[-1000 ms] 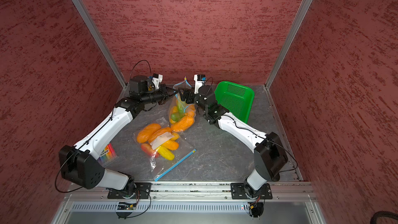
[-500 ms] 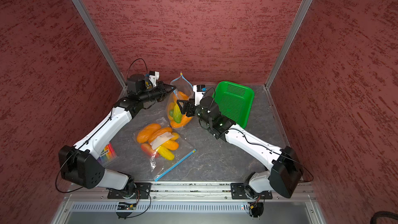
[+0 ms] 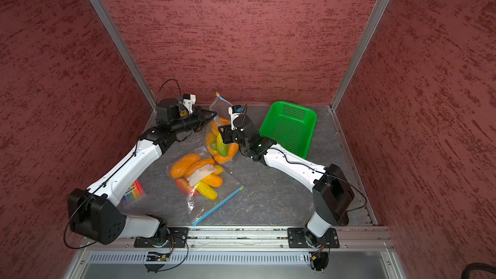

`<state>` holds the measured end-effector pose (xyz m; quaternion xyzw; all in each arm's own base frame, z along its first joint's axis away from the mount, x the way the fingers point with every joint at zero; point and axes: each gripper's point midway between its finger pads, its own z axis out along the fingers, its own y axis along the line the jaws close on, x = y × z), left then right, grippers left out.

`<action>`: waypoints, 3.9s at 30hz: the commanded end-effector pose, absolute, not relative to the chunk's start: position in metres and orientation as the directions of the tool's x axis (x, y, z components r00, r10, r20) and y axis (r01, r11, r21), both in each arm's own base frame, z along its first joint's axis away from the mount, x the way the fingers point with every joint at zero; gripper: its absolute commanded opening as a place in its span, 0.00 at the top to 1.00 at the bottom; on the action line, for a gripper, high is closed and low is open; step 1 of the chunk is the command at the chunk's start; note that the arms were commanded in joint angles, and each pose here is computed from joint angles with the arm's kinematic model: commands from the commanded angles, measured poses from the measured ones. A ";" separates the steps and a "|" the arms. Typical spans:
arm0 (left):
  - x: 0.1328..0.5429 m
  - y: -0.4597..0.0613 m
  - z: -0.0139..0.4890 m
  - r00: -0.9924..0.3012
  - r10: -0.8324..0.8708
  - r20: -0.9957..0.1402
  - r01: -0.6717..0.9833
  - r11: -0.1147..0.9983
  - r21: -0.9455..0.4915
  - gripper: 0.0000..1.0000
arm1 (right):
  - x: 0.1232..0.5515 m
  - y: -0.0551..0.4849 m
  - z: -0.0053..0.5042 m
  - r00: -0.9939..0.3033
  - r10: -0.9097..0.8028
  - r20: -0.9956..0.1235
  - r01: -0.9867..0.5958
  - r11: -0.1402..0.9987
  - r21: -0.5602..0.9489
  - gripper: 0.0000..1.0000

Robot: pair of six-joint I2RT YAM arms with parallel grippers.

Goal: Place the mango in a zip-top bag and seal the zipper
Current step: Zip the zipper on the zipper food storage bag.

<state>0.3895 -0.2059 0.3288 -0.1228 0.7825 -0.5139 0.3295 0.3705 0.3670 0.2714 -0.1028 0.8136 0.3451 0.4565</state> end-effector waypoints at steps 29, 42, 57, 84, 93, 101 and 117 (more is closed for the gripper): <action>0.373 -0.122 0.412 -0.538 -0.573 -0.618 0.445 0.430 -0.786 0.13 | 0.391 0.355 0.338 -0.475 0.033 -0.879 -0.628 0.688 0.365 1.00; 0.406 -0.082 0.379 -0.416 -0.539 -0.733 0.503 0.534 -0.679 0.11 | 0.390 0.350 0.354 -0.394 -0.162 -0.904 -0.739 0.641 0.207 1.00; 0.412 -0.095 0.363 -0.315 -0.370 -0.874 0.693 0.539 -0.478 0.12 | 0.392 0.313 0.356 -0.338 -0.236 -0.911 -0.763 0.635 0.119 1.00; 0.403 -0.135 0.333 -0.310 -0.255 -0.916 0.810 0.434 -0.395 0.22 | 0.384 0.286 0.342 -0.361 -0.178 -0.916 -0.752 0.636 0.173 1.00; 0.412 -0.143 0.303 -0.290 -0.183 -0.939 0.840 0.421 -0.342 0.31 | 0.388 0.279 0.337 -0.386 -0.179 -0.905 -0.741 0.645 0.188 1.00; 0.448 -0.150 0.277 -0.323 -0.142 -0.936 0.845 0.402 -0.353 0.32 | 0.386 0.267 0.333 -0.389 -0.170 -0.905 -0.736 0.648 0.195 1.00; 0.484 -0.188 0.273 -0.305 -0.154 -0.940 0.898 0.284 -0.337 0.58 | 0.401 0.250 0.319 -0.424 -0.150 -0.893 -0.727 0.645 0.237 1.00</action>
